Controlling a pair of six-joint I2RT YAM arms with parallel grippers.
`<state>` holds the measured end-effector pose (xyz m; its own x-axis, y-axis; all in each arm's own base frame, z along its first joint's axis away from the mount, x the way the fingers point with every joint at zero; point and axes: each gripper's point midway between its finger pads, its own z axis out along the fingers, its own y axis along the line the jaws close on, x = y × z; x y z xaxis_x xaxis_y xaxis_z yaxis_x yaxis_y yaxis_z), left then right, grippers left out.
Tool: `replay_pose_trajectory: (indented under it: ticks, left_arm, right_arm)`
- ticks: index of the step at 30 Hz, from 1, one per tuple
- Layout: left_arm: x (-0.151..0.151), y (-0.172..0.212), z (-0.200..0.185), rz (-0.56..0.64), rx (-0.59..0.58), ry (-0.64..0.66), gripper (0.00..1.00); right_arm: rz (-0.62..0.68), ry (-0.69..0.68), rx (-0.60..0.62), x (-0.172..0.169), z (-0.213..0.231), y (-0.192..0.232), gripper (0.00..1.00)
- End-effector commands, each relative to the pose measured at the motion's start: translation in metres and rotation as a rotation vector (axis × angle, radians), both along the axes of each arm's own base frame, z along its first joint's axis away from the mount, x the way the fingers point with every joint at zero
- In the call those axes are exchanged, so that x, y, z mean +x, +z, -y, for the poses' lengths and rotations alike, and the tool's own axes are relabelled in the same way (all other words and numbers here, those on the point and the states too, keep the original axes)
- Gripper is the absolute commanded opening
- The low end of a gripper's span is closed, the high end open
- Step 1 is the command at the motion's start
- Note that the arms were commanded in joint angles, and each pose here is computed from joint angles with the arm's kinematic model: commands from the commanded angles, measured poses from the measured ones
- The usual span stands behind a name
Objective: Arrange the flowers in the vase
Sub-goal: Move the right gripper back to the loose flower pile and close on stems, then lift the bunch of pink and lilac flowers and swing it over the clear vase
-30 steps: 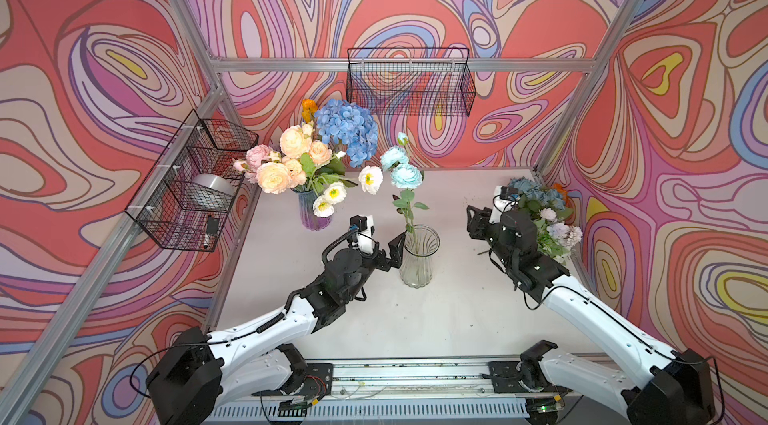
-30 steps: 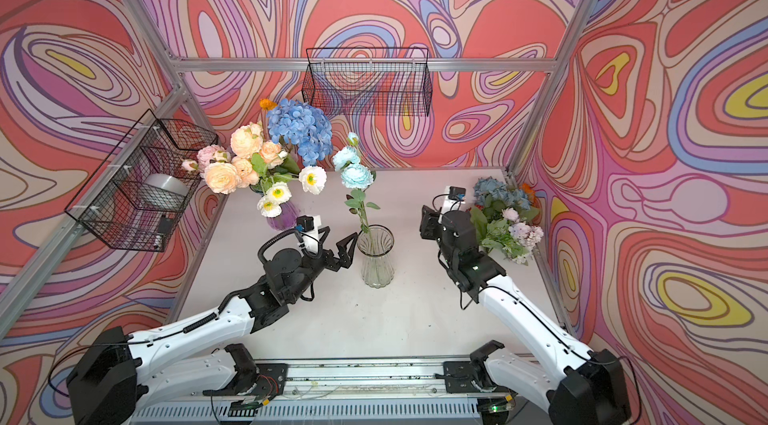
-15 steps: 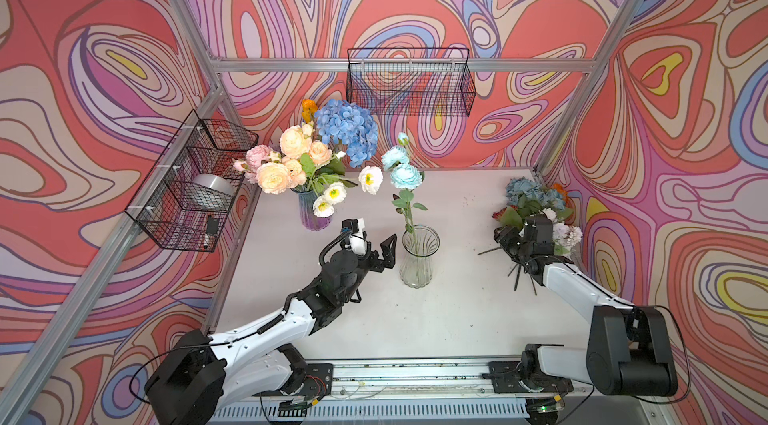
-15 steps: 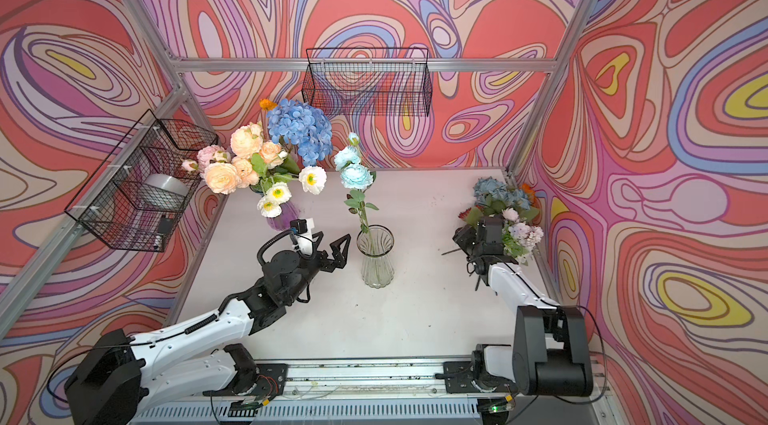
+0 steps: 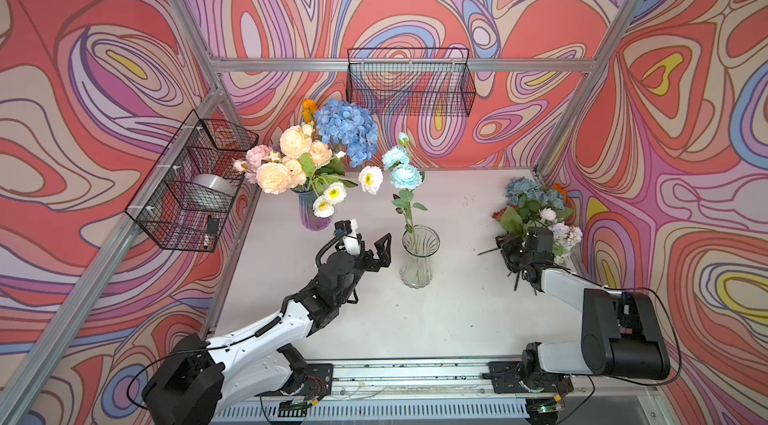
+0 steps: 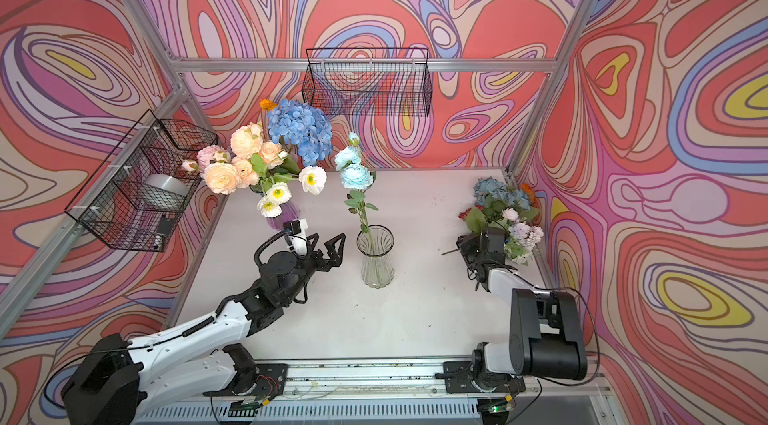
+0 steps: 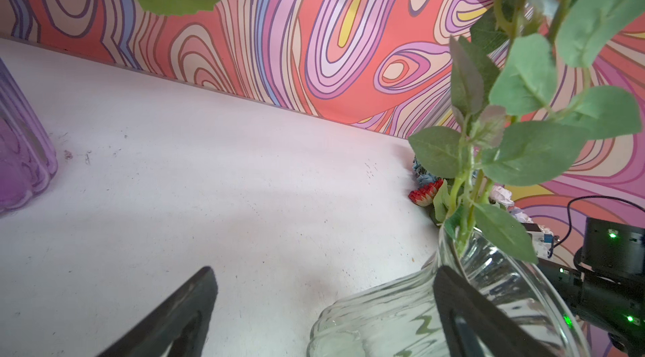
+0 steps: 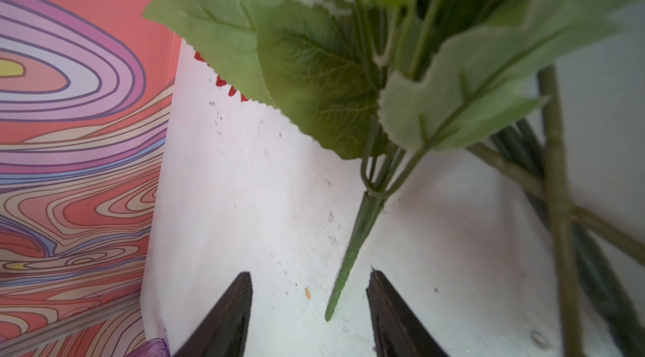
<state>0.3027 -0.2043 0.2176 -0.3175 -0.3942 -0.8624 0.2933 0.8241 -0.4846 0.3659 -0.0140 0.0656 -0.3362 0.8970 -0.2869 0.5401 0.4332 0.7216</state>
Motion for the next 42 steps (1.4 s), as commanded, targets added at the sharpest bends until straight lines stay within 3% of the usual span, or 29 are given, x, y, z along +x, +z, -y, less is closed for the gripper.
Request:
replay_pose_trajectory:
  ticks: [1, 13, 25, 32, 42]
  left_arm:
    - [-0.001, -0.002, -0.01, -0.009, -0.016, 0.04, 1.0]
    - [-0.002, -0.001, -0.019, -0.014, -0.021, 0.067, 1.0]
    - [-0.001, 0.0, -0.022, -0.014, -0.022, 0.079, 1.0]
    - [-0.001, -0.002, -0.02, -0.02, -0.026, 0.078, 1.0]
    - [0.002, -0.013, -0.016, -0.072, -0.032, 0.072, 1.0]
  right_arm:
    - [-0.002, -0.044, 0.01, 0.003, 0.008, -0.008, 0.56]
    - [-0.03, -0.064, 0.044, 0.02, 0.016, -0.038, 0.52]
    - [0.016, -0.058, 0.082, 0.028, 0.013, -0.041, 0.0]
    - [0.059, -0.032, 0.001, 0.022, 0.016, -0.008, 0.0]
    - [0.183, 0.09, -0.263, 0.006, 0.02, 0.097, 0.0]
